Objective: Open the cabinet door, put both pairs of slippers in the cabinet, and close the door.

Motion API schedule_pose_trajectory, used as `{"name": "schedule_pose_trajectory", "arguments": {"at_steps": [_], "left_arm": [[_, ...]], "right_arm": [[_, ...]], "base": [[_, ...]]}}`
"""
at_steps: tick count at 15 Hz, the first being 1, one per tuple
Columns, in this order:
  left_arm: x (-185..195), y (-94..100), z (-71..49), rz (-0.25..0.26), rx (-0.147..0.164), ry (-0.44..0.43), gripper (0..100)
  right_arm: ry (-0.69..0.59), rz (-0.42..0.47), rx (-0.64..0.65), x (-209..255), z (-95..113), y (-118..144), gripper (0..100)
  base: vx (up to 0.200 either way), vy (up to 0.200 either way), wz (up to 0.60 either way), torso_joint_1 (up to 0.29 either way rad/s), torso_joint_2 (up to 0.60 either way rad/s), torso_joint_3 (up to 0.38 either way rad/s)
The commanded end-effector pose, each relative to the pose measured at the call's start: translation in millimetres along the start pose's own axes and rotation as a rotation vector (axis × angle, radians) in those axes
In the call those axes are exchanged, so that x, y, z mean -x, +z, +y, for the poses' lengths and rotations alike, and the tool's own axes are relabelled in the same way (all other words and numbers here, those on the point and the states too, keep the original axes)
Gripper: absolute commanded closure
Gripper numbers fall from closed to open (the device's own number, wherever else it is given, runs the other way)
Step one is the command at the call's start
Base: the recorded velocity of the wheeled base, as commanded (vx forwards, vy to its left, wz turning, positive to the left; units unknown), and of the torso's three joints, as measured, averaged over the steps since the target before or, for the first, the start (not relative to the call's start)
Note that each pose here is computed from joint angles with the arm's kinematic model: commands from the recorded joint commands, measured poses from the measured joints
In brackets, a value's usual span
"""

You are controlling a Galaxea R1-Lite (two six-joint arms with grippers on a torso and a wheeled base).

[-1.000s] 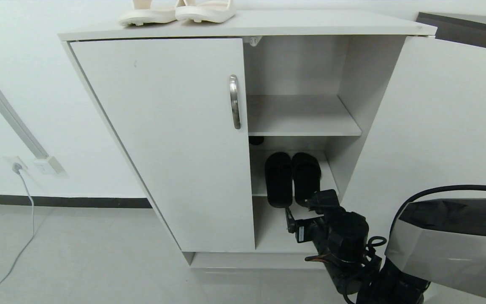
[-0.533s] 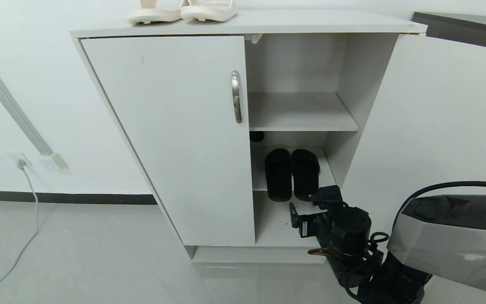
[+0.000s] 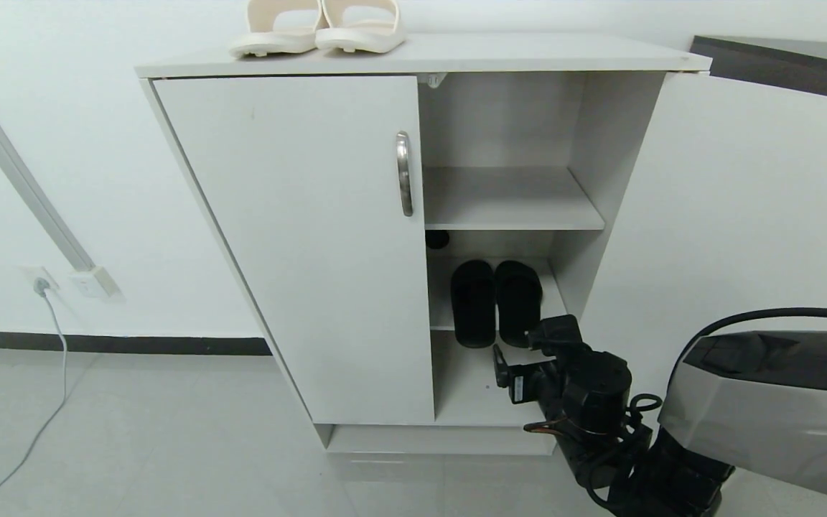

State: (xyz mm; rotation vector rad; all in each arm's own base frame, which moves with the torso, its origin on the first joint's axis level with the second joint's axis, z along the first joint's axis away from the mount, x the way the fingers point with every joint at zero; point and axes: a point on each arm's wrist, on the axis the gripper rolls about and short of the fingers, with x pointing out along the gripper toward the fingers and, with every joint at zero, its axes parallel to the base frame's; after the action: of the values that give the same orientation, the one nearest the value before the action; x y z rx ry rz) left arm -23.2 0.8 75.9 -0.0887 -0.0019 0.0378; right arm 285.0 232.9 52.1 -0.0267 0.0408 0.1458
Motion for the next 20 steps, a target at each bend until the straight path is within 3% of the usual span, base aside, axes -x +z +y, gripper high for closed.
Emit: {"name": "schedule_pose_trajectory", "arguments": {"at_steps": [1,8,16,20], "left_arm": [[-0.1,0.0,0.0,0.002,0.0,0.001,100],[-0.2,-0.3,0.2,0.001,0.002,0.007,100],[-0.2,-0.3,0.1,0.001,-0.001,0.004,100],[-0.2,-0.3,0.1,0.001,0.002,0.004,100]], "right_arm": [[0.0,0.003,0.001,-0.2,0.1,-1.3,0],[0.012,0.014,0.023,1.0,4.6,-6.7,0],[0.014,0.016,0.032,1.8,5.4,-7.5,0],[0.014,0.02,0.035,1.8,5.4,-8.9,0]], "base": [[0.0,0.0,0.0,0.002,0.0,0.178],[0.0,0.0,0.0,0.004,0.0,0.191],[0.0,0.0,0.0,0.001,0.0,0.017],[0.0,0.2,0.0,0.002,0.0,0.006]]}}
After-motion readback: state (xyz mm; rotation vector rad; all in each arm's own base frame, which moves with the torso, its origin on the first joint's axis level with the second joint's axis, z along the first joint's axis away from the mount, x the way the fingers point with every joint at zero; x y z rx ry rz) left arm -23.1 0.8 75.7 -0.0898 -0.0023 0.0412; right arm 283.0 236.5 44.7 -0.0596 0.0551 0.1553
